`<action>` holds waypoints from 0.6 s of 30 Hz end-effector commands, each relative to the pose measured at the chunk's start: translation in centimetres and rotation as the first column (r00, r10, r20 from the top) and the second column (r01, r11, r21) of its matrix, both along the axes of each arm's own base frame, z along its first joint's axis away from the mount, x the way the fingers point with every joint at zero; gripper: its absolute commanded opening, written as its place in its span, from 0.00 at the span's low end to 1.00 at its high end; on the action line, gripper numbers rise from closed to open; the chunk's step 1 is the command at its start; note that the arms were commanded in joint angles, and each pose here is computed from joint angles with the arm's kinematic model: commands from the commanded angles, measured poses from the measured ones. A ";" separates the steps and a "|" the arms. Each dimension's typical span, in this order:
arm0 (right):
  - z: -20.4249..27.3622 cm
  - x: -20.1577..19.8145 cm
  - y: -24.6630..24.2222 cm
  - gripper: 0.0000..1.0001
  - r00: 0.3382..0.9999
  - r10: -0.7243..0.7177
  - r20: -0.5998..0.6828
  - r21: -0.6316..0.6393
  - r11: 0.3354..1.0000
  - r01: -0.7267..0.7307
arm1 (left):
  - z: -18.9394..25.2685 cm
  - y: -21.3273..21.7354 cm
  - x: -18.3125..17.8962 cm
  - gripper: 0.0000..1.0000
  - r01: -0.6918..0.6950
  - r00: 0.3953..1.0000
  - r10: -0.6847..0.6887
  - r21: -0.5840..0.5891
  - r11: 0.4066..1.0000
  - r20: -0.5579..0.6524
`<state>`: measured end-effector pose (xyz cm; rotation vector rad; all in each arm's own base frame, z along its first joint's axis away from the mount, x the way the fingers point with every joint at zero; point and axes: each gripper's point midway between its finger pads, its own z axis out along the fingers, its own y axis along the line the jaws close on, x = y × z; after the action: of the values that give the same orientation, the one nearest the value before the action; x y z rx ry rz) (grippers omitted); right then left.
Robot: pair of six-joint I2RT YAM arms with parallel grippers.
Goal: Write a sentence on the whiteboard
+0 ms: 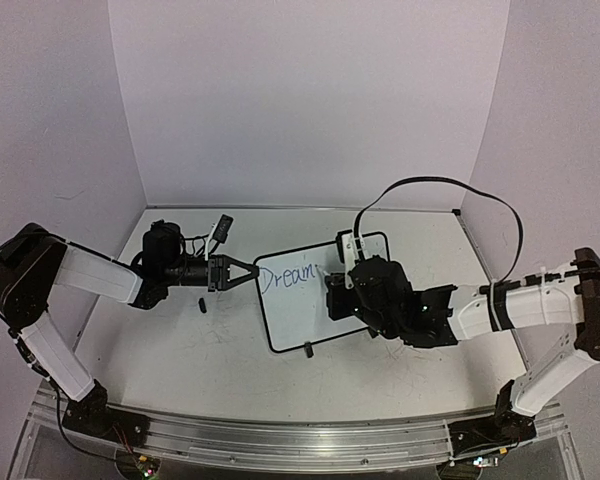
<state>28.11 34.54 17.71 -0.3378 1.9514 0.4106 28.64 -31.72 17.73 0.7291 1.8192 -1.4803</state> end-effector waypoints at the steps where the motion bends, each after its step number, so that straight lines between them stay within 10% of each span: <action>1: 1.7 0.7 1.2 0.00 0.999 0.006 0.036 0.032 0.999 -0.007 | 1.9 -0.5 -0.5 0.00 0.047 0.999 -0.046 -0.030 0.998 0.026; 18: -1.6 -0.7 -0.4 0.00 0.999 -0.006 -0.044 0.012 1.000 0.006 | 1.9 -0.5 -0.6 0.00 0.046 0.999 -0.045 -0.029 0.999 0.028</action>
<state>27.79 34.96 17.08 -0.3325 1.9659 0.4417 28.66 -31.71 17.71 0.7276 1.8205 -1.4797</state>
